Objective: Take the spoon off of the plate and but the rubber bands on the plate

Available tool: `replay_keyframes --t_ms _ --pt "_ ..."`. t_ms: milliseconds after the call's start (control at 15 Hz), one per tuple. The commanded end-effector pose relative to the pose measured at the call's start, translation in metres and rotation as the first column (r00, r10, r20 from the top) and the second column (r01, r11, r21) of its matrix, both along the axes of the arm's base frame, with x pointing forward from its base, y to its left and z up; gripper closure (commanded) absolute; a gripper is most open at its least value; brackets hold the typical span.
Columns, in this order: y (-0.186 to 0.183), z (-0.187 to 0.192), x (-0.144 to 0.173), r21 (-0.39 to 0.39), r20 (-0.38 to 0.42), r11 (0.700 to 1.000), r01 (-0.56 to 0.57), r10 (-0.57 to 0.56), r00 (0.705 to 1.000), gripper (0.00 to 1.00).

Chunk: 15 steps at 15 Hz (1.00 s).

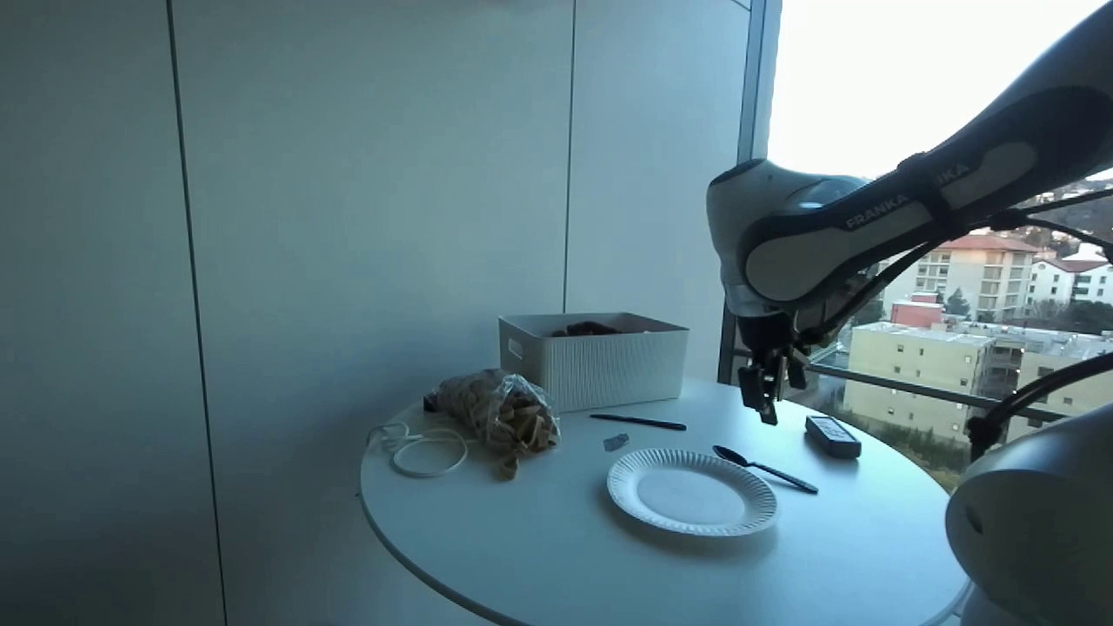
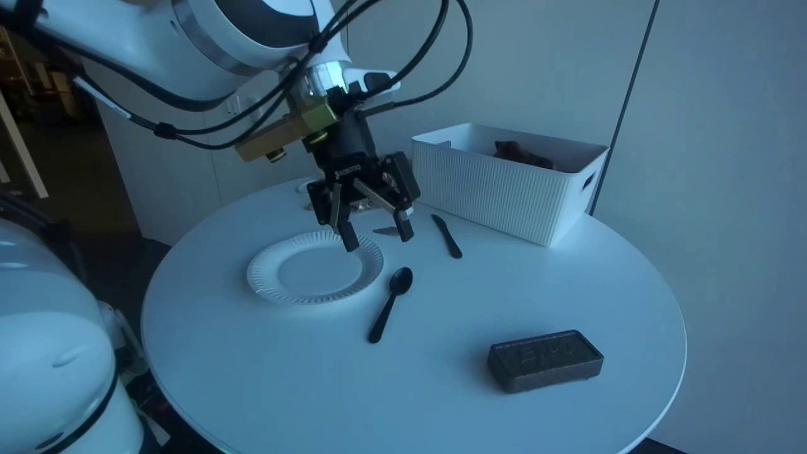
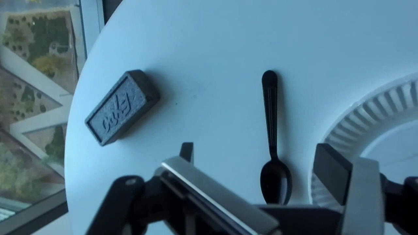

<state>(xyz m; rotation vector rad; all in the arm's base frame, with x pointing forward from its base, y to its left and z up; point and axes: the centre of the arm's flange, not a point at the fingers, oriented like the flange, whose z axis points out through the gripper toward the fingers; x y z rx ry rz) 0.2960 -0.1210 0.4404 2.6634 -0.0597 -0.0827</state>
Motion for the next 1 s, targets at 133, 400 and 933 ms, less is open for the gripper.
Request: replay_keyframes --t_ms 133,400,933 --pt "0.089 -0.020 0.007 -0.033 0.017 0.954 -0.297 0.298 0.954 0.00" --pt "0.117 -0.006 0.028 -0.027 0.002 0.931 -0.364 0.364 0.931 0.00" --pt "0.148 -0.032 0.059 0.018 0.038 0.831 -0.556 0.555 0.831 0.00"
